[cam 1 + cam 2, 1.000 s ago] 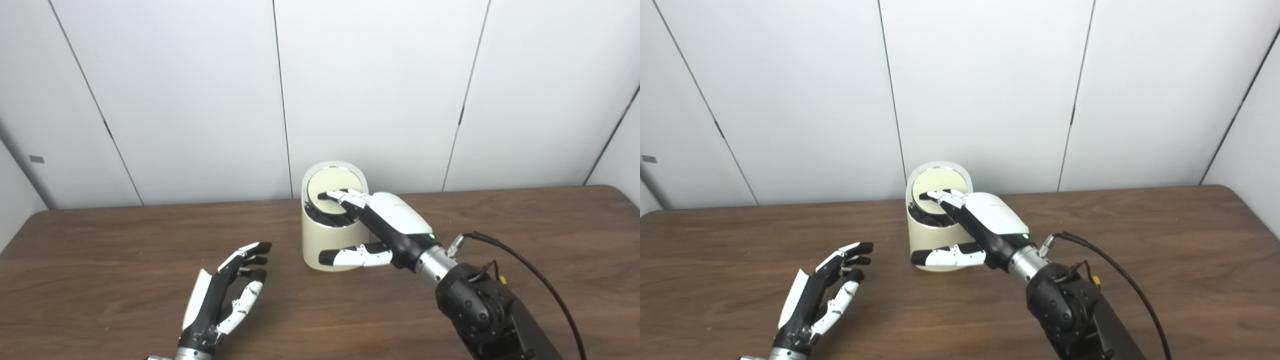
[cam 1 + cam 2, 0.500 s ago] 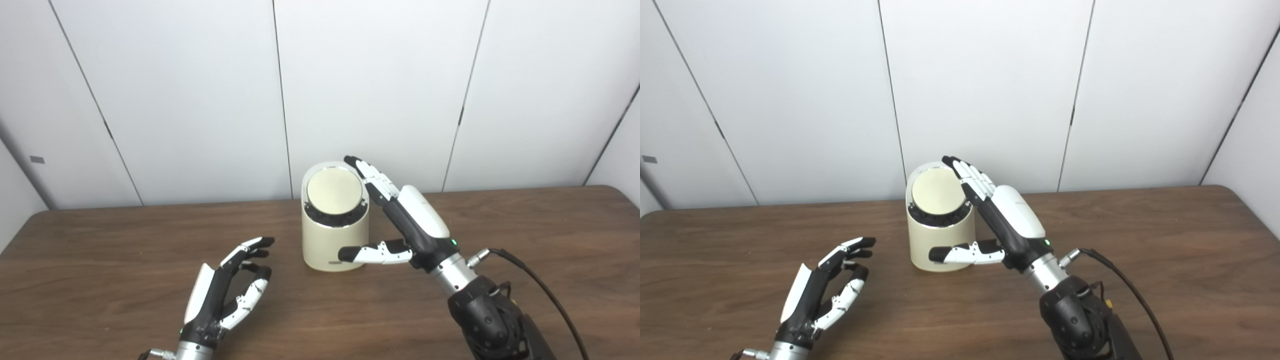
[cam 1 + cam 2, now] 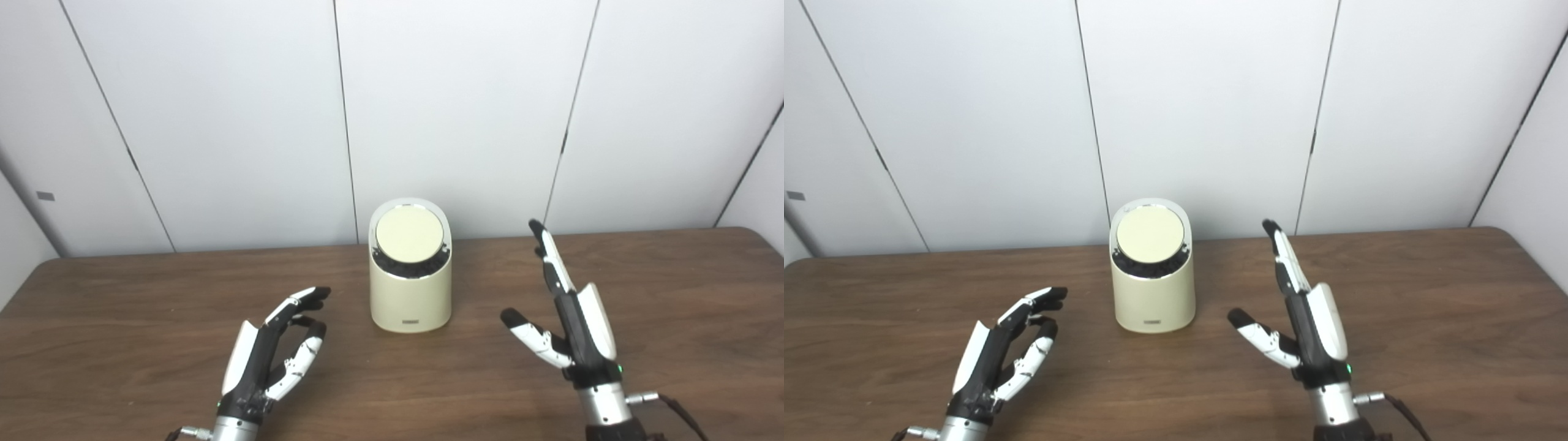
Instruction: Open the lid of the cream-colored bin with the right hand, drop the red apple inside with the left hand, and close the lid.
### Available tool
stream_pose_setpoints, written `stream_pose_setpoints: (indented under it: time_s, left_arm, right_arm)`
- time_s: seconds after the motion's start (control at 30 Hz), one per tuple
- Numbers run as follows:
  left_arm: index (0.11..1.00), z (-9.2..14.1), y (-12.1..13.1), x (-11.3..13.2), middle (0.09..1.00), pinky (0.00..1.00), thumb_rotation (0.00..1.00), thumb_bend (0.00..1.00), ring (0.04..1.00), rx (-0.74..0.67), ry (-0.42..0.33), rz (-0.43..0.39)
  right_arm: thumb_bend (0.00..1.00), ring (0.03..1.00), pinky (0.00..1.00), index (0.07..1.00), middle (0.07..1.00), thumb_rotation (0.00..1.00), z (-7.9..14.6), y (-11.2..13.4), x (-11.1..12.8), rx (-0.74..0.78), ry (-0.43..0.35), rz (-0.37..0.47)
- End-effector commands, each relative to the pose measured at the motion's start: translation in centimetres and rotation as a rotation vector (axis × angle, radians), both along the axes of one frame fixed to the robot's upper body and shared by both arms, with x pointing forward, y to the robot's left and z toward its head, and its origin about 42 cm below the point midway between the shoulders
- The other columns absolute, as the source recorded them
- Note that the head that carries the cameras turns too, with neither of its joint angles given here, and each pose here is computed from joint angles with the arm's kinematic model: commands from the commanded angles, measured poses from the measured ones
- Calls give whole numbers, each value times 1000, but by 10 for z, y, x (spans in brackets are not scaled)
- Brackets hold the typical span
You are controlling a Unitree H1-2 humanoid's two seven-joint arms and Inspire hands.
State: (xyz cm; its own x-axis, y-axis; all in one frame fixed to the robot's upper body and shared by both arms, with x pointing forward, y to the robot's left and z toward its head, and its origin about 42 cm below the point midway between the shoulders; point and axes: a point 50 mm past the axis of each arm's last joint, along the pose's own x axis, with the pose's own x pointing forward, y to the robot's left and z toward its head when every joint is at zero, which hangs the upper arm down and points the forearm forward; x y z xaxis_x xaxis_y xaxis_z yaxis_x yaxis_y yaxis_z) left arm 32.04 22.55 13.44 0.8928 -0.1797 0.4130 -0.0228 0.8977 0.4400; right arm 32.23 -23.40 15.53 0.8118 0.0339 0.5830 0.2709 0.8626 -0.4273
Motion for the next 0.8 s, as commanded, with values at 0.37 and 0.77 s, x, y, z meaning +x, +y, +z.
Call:
stream_pose_setpoints:
  time_s: [0.37, 0.77]
  left_arm:
    - [735, -1, 11, 4, 725, 601, 398, 178, 703, -9, -66, 93]
    - [743, -13, 22, 9, 731, 613, 578, 245, 701, -226, 51, 97]
  right_arm:
    - [190, 785, 706, 773, 788, 520, -22, 1, -19, 122, 55, -62]
    - [225, 764, 690, 742, 760, 479, -30, 2, -12, 296, 144, -73]
